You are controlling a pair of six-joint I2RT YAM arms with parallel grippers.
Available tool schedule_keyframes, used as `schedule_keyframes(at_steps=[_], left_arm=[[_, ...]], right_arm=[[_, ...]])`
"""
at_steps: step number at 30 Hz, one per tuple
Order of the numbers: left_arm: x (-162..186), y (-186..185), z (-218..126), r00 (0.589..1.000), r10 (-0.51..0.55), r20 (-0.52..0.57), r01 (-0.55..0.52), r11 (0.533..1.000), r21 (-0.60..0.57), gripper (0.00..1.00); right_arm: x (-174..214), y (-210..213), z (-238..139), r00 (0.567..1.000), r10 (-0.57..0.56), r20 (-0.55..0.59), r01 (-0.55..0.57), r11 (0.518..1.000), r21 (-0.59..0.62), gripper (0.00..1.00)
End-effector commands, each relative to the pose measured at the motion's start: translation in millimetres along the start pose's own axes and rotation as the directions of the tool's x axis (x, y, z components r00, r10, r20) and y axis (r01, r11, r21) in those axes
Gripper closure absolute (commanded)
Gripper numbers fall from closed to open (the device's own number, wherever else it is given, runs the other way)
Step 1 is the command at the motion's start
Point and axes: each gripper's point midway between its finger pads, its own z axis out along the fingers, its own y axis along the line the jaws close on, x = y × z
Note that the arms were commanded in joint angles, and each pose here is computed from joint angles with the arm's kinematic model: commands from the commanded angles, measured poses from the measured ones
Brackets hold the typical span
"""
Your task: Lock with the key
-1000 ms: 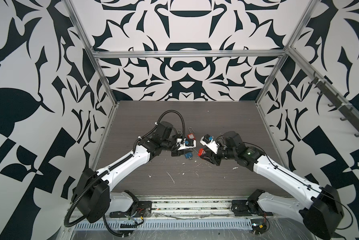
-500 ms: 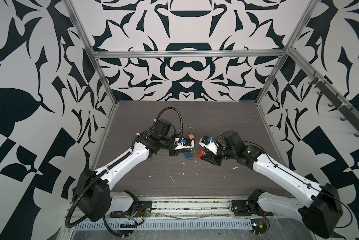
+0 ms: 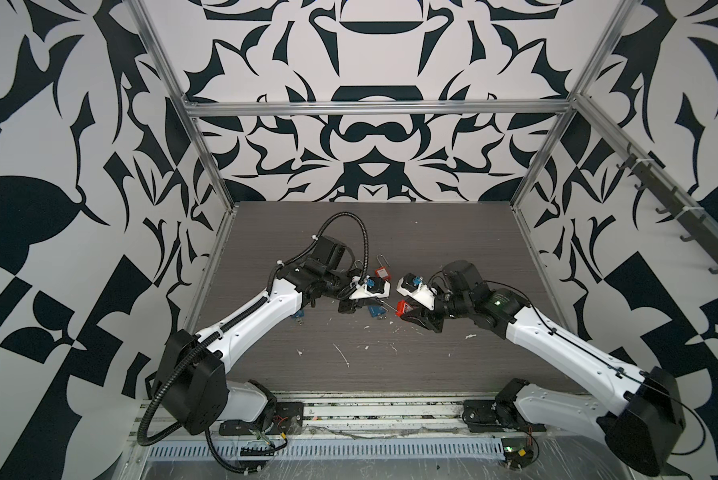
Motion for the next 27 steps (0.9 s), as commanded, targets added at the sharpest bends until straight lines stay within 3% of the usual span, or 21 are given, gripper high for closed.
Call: schedule_keyframes(at_steps=[1,4,10,14,17,20,23,27], left_arm=[[-6.3,-5.8,-2.1,1.0,-0.002,0.025,0.001,0.999,0.045,0.83],[-6.2,-6.4,-1.6,1.0,-0.01,0.022,0.008,0.998,0.056,0.92],[-7.1,-6.9,-1.8,1.0,-0.009,0.019,0.008,0.997,0.071,1.0],[-10.8,-6.7,-1.6,0.999,-0.02,0.037,0.017,0.997,0.08,1.0],[-11.8,-3.1,-1.7,0.998,-0.024,0.051,0.021,0.998,0.056,1.0],[-11.4,2.7,-0.9,0.997,-0.012,0.071,0.012,1.0,0.009,1.0],[-14.9,6.6,-0.6,0.994,0.0,0.111,0.003,0.999,-0.032,1.0],[-21.8,9.4,-1.9,0.984,-0.004,0.177,0.018,0.997,-0.077,1.0]], right_arm=[[-25.9,-0.3,-9.2,0.997,-0.052,0.056,0.052,0.999,0.006,0.9],[-26.9,0.2,-9.1,0.996,-0.06,0.059,0.06,0.998,0.002,0.9],[-28.0,1.6,-9.6,0.996,-0.072,0.059,0.073,0.997,-0.006,0.86],[-26.8,4.0,-11.7,0.994,-0.103,0.045,0.104,0.994,-0.015,0.56],[-25.0,-3.0,-16.9,0.992,-0.127,0.01,0.126,0.991,0.032,0.42],[-24.7,-6.8,-23.7,0.992,-0.123,-0.02,0.124,0.99,0.061,0.08],[-28.1,-7.7,-33.5,0.989,-0.144,-0.019,0.145,0.985,0.091,0.02],[-17.5,-8.5,-44.6,0.979,-0.197,-0.047,0.202,0.97,0.134,0.04]])
